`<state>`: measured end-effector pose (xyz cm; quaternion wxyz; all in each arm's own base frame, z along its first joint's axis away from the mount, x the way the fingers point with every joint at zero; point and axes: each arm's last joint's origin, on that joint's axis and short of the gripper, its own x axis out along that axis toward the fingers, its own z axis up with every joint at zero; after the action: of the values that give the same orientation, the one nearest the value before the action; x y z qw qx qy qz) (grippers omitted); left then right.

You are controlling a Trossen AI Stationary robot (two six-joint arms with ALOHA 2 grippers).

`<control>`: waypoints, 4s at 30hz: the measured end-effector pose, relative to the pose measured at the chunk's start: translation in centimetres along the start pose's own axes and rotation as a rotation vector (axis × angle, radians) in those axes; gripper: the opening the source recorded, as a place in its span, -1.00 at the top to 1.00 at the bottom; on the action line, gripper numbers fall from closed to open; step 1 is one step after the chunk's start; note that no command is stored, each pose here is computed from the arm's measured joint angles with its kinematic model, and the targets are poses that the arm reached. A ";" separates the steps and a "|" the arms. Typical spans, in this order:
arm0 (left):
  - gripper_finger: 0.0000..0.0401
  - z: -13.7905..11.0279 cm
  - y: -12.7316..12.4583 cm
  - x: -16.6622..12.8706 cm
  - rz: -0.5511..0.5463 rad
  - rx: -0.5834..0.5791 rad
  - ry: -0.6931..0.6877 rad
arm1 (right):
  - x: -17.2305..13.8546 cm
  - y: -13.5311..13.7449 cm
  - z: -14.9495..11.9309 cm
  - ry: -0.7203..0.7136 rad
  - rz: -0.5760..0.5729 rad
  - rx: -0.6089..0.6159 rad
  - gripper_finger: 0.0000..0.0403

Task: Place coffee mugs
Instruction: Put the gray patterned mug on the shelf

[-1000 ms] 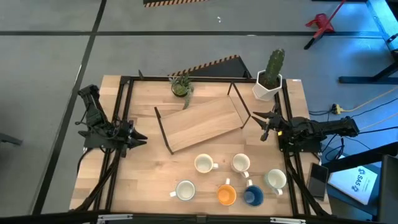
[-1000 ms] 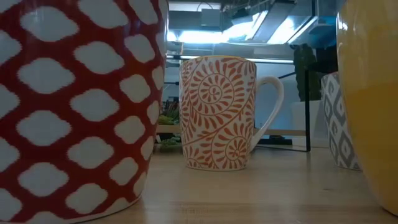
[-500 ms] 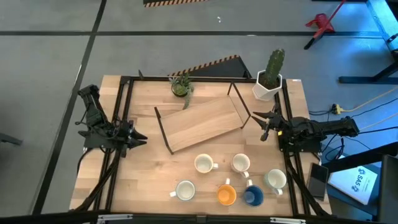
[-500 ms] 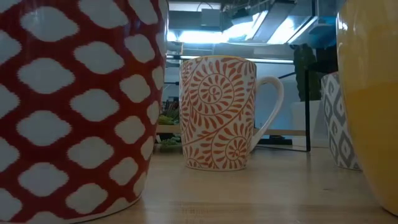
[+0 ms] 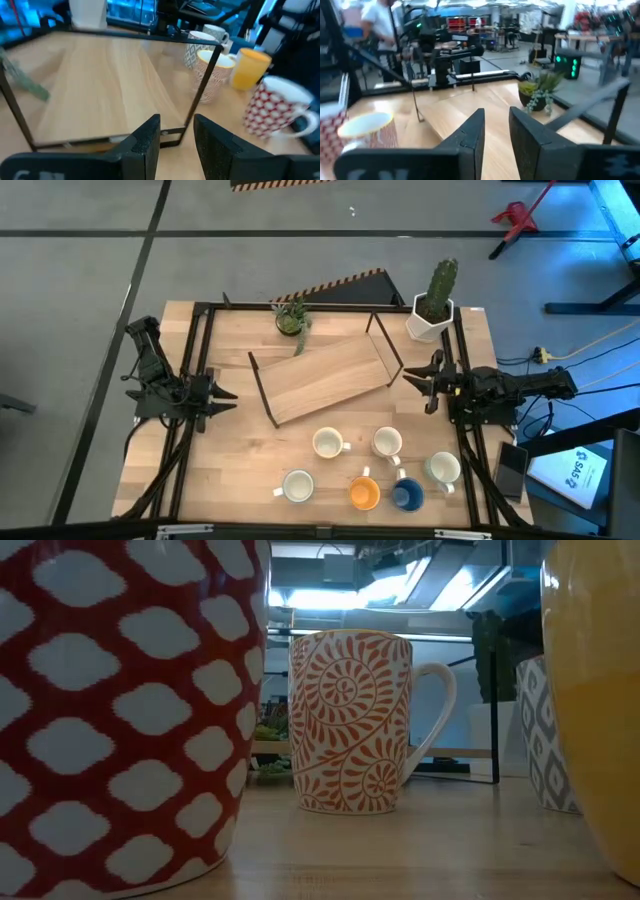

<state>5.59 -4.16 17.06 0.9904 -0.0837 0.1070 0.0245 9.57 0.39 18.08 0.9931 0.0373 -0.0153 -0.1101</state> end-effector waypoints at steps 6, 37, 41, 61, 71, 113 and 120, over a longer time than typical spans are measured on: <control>0.44 0.3 -0.2 0.0 0.002 0.003 -0.036 | -0.2 0.1 2.0 -0.195 0.058 0.226 0.62; 0.44 10.5 0.9 -3.6 -0.209 -0.811 -0.670 | 2.8 3.4 20.4 0.412 0.252 -0.088 0.62; 0.44 13.3 1.4 -5.0 -0.201 -0.774 -0.705 | 5.1 4.6 17.9 0.799 0.329 0.030 0.62; 0.44 22.4 -3.0 -4.7 0.156 -0.282 -0.525 | 6.3 12.4 9.7 1.279 0.041 0.117 0.26; 0.44 22.2 -2.9 -4.7 0.141 -0.345 -0.520 | 7.9 13.3 5.6 1.202 -0.042 0.193 -0.20; 0.44 21.7 -4.2 -4.8 -0.413 -0.413 -0.082 | 10.9 13.0 2.7 1.318 -0.199 0.264 0.97; 0.44 22.5 -4.2 -4.8 -0.492 -0.345 -0.150 | 12.7 12.0 4.4 1.267 -0.184 0.267 0.98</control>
<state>5.89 -4.63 40.48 0.9429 -0.2721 0.0044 -0.1920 24.34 8.94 23.67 0.7832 0.2193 0.5624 -0.1486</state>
